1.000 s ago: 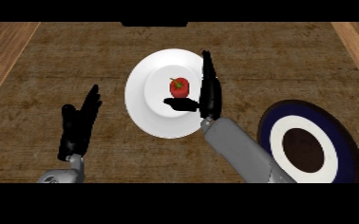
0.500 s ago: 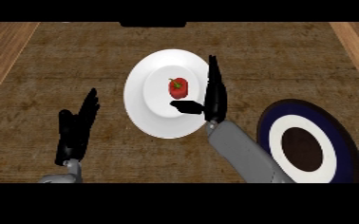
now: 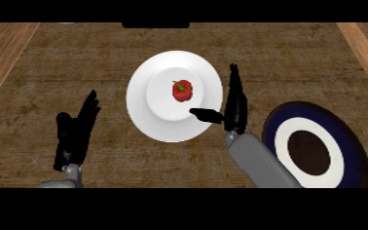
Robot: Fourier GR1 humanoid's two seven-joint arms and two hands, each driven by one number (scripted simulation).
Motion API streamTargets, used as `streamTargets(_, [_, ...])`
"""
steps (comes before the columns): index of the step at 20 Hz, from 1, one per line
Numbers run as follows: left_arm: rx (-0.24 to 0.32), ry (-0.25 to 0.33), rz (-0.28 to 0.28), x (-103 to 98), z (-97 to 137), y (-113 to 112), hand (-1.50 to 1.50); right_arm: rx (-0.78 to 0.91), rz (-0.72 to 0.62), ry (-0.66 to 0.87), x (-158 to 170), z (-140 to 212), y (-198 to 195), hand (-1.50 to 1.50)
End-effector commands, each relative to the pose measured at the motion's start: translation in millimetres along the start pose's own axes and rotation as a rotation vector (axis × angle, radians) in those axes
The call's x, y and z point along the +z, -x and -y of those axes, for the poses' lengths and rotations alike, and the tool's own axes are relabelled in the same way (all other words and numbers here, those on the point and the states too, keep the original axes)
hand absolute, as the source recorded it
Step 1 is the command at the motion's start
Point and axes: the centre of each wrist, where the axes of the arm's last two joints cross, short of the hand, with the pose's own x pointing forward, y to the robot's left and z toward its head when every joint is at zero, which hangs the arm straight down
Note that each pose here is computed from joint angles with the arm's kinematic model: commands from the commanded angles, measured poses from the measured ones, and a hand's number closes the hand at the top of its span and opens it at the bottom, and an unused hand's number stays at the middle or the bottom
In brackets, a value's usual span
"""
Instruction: Pick the bell pepper from the plate and place it in the plate
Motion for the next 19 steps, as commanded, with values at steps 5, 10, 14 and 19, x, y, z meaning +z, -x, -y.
streamTargets(5, [0.023,-0.008,-0.013,10.7,3.6,7.3,0.00,-0.018,-0.008,0.054,9.0,33.5,6.7,-1.50])
streamTargets(10, [-0.008,0.022,0.012,-1.5,17.1,-5.7,0.00,0.041,-0.049,0.141,14.4,32.8,35.4,-1.50])
streamTargets(14, [0.004,0.011,0.008,3.1,-8.3,-4.0,0.00,0.015,-0.031,0.155,10.0,59.2,33.6,-1.50])
streamTargets(19, [-0.002,0.019,-0.003,0.4,-11.1,14.3,0.00,0.075,-0.054,0.161,5.0,63.1,57.4,-1.50])
